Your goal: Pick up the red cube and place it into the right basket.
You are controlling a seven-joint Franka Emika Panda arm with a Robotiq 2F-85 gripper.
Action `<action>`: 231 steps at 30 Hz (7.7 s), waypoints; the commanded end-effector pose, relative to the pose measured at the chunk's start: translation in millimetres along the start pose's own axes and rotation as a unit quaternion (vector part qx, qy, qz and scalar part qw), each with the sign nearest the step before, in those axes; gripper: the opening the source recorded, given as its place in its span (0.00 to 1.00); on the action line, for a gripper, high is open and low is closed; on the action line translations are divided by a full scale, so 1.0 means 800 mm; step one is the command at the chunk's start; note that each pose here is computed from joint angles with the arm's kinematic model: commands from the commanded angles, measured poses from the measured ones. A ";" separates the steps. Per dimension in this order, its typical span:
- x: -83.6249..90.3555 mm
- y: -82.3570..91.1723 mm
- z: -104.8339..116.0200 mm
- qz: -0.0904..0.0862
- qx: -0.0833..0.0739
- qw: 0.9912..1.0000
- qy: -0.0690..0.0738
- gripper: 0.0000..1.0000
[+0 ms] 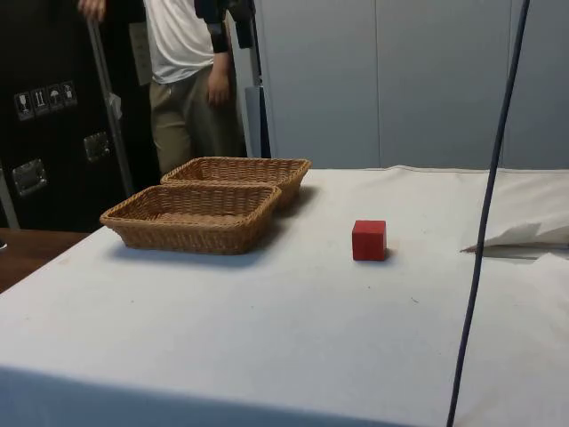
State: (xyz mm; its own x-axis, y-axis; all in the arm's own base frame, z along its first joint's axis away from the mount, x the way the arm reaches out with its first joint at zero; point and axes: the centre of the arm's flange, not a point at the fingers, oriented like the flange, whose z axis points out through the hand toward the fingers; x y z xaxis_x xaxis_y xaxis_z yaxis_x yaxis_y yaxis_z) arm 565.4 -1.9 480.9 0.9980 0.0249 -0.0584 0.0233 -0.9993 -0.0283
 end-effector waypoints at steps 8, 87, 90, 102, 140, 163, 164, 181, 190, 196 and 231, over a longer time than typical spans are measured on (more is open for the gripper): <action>-0.016 0.001 0.003 -0.003 0.002 1.000 0.005 1.00; -0.209 0.049 0.251 -0.009 -0.009 1.000 0.004 1.00; -0.209 0.055 0.262 -0.002 -0.008 1.000 0.004 1.00; -0.204 0.053 0.279 0.004 -0.014 1.000 0.001 1.00; -0.191 0.033 0.363 0.021 -0.006 1.000 0.001 1.00; -0.181 0.037 0.404 0.031 -0.012 0.999 -0.021 1.00; -0.180 0.035 0.401 0.031 -0.008 0.999 -0.016 1.00; -0.181 0.036 0.404 0.030 -0.011 0.999 -0.020 1.00; -0.181 0.036 0.405 0.031 -0.012 0.999 -0.021 0.59; -0.181 0.035 0.405 0.031 -0.012 0.999 -0.022 0.02; -0.179 0.026 0.313 0.023 0.013 1.000 -0.005 0.03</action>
State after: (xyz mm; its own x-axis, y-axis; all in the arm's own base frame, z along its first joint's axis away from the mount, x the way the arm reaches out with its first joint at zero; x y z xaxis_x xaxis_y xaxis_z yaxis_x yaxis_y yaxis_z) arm 407.9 -17.7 237.3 0.9977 -0.0177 -0.0659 -0.0220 -0.9976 -0.0651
